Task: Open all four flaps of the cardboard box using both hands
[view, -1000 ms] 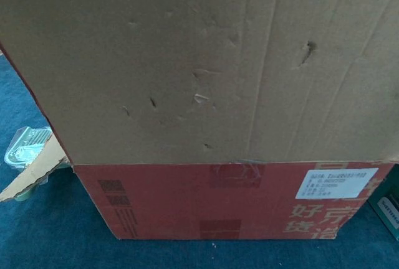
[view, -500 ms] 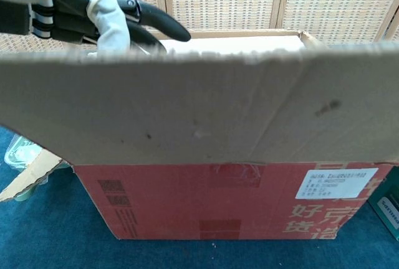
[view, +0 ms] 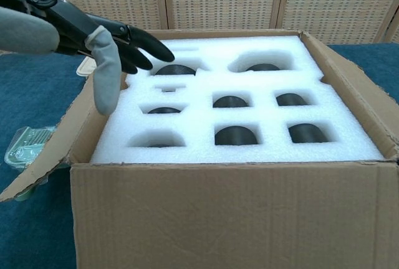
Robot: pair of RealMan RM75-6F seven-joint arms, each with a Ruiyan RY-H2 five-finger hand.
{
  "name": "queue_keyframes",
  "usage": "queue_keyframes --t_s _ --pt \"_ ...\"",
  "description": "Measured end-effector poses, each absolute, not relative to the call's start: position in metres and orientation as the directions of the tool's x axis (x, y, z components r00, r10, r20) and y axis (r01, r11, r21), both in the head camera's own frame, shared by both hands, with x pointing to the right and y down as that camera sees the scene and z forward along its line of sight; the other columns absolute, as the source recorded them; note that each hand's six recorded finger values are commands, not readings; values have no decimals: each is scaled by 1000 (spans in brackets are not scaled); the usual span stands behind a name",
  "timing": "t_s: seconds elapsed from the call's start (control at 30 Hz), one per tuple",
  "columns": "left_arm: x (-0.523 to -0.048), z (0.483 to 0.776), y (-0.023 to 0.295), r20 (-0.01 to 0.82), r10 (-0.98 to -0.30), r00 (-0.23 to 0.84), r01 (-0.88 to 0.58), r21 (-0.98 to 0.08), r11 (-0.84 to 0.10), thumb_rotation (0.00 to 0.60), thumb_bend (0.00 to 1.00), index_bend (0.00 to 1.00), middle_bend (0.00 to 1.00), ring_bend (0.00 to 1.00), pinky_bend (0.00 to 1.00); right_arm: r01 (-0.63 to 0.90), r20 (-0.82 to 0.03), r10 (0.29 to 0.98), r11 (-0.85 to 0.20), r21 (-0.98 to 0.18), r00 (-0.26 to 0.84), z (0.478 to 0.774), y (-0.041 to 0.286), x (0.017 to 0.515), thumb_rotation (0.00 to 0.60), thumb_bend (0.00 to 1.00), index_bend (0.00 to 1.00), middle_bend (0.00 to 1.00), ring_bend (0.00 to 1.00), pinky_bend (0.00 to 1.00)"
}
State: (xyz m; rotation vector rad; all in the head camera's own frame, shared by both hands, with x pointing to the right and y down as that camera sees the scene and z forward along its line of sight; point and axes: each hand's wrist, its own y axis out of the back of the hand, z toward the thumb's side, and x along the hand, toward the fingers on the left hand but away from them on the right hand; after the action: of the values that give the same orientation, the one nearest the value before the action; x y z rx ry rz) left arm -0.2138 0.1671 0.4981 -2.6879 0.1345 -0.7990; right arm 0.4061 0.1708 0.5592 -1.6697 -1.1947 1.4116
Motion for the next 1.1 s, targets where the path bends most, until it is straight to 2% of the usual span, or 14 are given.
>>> queue_keyframes --t_s 0.03,0.07,0.1,0.17,0.3,0.47,0.57,0.7,0.83,1.1 --pt "-216 499 165 516 -198 834 0 -359 -933 361 407 309 0 0 0 235 -392 920 -383 -893 11 559 171 406 600 775 0 0 0 0" --pt "-218 500 162 517 -215 829 -5 -378 -926 450 406 277 0 0 0 235 -392 920 -384 -893 11 560 170 406 600 775 0 0 0 0" --pt "-222 501 159 518 -241 821 -12 -405 -914 481 405 246 0 0 0 235 -392 920 -384 -893 12 560 170 406 600 775 0 0 0 0" --pt "-228 503 154 516 -284 808 -27 -450 -893 499 404 202 0 0 0 233 -391 920 -383 -894 13 560 170 406 600 775 0 0 0 0" --pt "-245 508 144 496 -407 767 -67 -570 -819 499 405 143 0 0 0 221 -388 921 -381 -898 12 562 168 408 600 775 0 0 0 0" --pt "-268 512 136 439 -571 693 -108 -720 -685 498 405 122 0 0 0 215 -387 922 -380 -900 10 563 167 410 600 758 0 0 0 0" --pt "-287 516 136 394 -680 619 -130 -802 -583 501 405 117 0 0 0 206 -387 922 -381 -901 12 564 169 411 600 749 0 0 0 0" --pt "-329 524 145 351 -825 443 -153 -877 -456 500 402 109 0 0 0 199 -385 923 -380 -903 12 566 172 413 600 749 0 0 0 0" --pt "-368 532 161 338 -895 290 -143 -910 -390 502 396 105 0 0 0 198 -378 925 -375 -906 20 566 175 411 600 749 0 0 0 0" --pt "-407 540 191 362 -920 148 -144 -913 -382 503 394 105 0 0 0 181 -379 925 -376 -909 19 567 182 411 600 749 0 0 0 0"
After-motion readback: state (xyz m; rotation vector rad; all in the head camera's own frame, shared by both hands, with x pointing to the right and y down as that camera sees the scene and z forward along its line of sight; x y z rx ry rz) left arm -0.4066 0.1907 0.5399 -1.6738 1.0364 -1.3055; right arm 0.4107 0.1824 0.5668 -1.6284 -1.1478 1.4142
